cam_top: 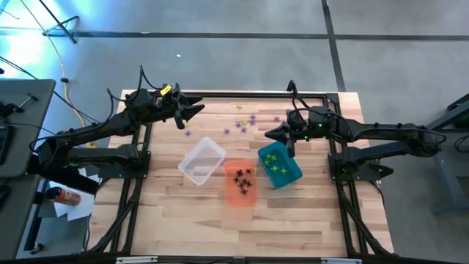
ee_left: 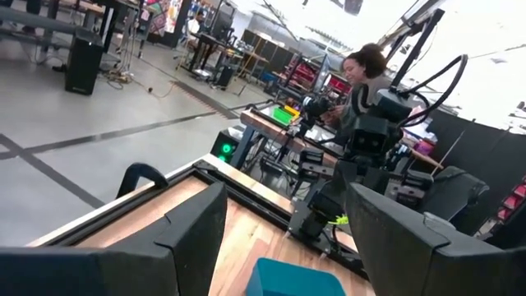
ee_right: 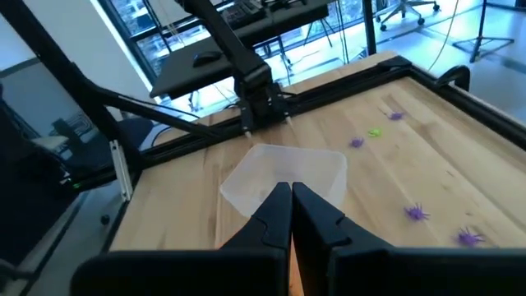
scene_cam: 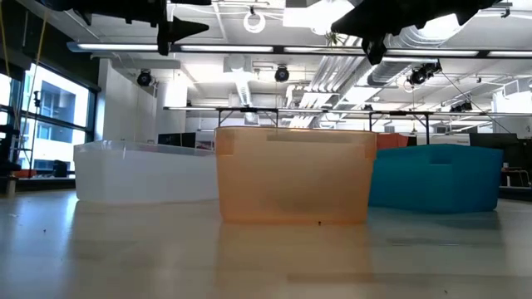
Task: Sort Halloween decoration
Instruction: Put the green spider toy into the blue bin
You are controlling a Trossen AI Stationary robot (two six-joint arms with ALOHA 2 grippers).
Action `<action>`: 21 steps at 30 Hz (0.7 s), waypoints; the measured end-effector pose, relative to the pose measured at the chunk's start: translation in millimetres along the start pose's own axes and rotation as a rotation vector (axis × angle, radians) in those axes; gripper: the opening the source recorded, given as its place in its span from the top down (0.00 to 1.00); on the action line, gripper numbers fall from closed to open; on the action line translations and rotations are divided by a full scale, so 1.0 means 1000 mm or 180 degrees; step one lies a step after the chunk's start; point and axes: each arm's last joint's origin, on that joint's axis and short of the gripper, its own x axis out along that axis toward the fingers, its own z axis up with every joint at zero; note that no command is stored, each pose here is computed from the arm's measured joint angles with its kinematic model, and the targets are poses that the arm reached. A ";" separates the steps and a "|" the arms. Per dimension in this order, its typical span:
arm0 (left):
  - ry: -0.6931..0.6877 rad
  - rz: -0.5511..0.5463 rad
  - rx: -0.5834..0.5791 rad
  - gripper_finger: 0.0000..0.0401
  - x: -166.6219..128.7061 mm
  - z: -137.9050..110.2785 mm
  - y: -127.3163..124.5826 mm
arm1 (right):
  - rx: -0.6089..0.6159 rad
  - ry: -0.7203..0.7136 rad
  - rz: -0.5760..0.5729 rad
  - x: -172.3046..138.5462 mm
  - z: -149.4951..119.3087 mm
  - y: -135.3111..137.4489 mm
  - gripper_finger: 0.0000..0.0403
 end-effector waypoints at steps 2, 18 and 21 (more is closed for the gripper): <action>0.0011 0.0005 -0.0003 0.41 0.000 0.000 0.000 | 0.0084 0.0016 0.0050 0.000 0.000 0.000 1.00; 0.0020 0.0046 0.0104 0.41 0.000 -0.001 0.001 | 0.0169 0.2599 -0.0202 0.017 -0.044 0.013 1.00; 0.0013 0.0064 0.0190 0.41 0.000 -0.001 0.001 | 0.0156 0.2937 -0.0382 0.025 -0.064 0.009 1.00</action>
